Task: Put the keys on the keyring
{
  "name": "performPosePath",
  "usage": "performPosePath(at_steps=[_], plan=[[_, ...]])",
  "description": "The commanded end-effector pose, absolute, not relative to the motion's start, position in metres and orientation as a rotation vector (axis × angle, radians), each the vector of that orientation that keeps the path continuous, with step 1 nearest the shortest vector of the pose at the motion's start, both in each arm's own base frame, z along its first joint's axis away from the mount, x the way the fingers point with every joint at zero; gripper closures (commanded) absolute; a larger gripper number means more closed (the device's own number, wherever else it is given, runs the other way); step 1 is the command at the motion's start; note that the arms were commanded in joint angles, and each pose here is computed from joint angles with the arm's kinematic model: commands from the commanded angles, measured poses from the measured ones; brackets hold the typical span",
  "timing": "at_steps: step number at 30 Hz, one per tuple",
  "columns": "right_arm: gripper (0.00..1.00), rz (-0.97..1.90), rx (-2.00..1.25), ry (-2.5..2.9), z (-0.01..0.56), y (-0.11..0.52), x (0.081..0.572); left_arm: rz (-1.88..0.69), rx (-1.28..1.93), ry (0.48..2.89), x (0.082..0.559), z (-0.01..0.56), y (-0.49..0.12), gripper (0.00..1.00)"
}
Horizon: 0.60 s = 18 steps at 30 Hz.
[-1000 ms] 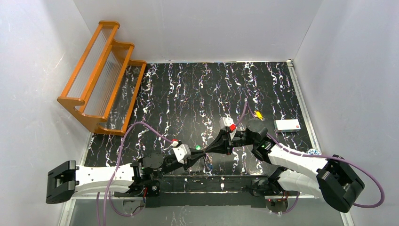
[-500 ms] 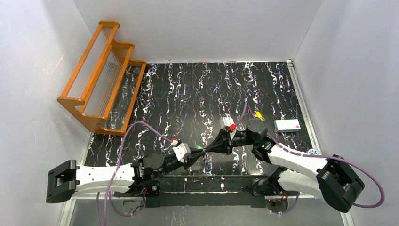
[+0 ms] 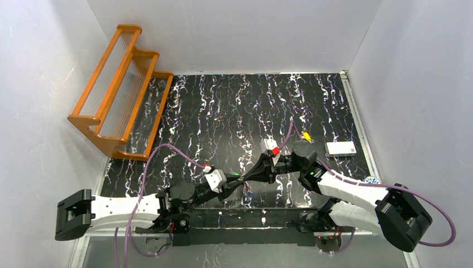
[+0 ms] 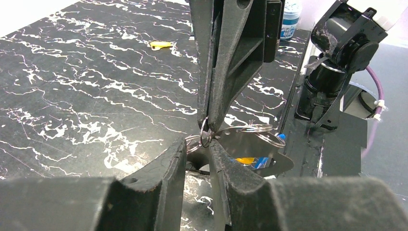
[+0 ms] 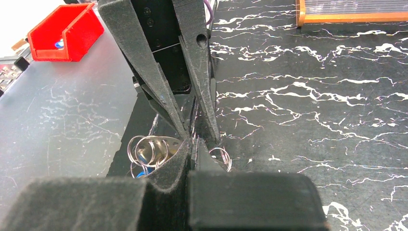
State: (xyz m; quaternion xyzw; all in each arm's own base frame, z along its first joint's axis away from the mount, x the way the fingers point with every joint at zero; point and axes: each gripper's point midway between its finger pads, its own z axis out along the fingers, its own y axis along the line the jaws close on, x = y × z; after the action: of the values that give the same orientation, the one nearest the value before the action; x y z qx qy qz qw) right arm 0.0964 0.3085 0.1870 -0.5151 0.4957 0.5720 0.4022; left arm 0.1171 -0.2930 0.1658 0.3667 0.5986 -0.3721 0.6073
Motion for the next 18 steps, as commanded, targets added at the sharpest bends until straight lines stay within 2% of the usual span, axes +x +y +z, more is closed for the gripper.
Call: performPosePath(at_steps=[1, 10, 18], plan=[[0.99, 1.458, -1.330, 1.146, 0.2061, 0.3122, 0.0911, -0.886, 0.793, 1.321, 0.1203, 0.1938, -0.2979, 0.78], [0.99, 1.459, -1.330, 1.151, 0.2049, 0.3120, 0.0906, -0.923, 0.840, 1.288, 0.1119, 0.1967, -0.3038, 0.84], [0.99, 1.454, -1.338, 1.168, 0.1993, 0.3111, 0.0903, -0.894, 0.790, 1.316, 0.1200, 0.1966, -0.2996, 0.95]])
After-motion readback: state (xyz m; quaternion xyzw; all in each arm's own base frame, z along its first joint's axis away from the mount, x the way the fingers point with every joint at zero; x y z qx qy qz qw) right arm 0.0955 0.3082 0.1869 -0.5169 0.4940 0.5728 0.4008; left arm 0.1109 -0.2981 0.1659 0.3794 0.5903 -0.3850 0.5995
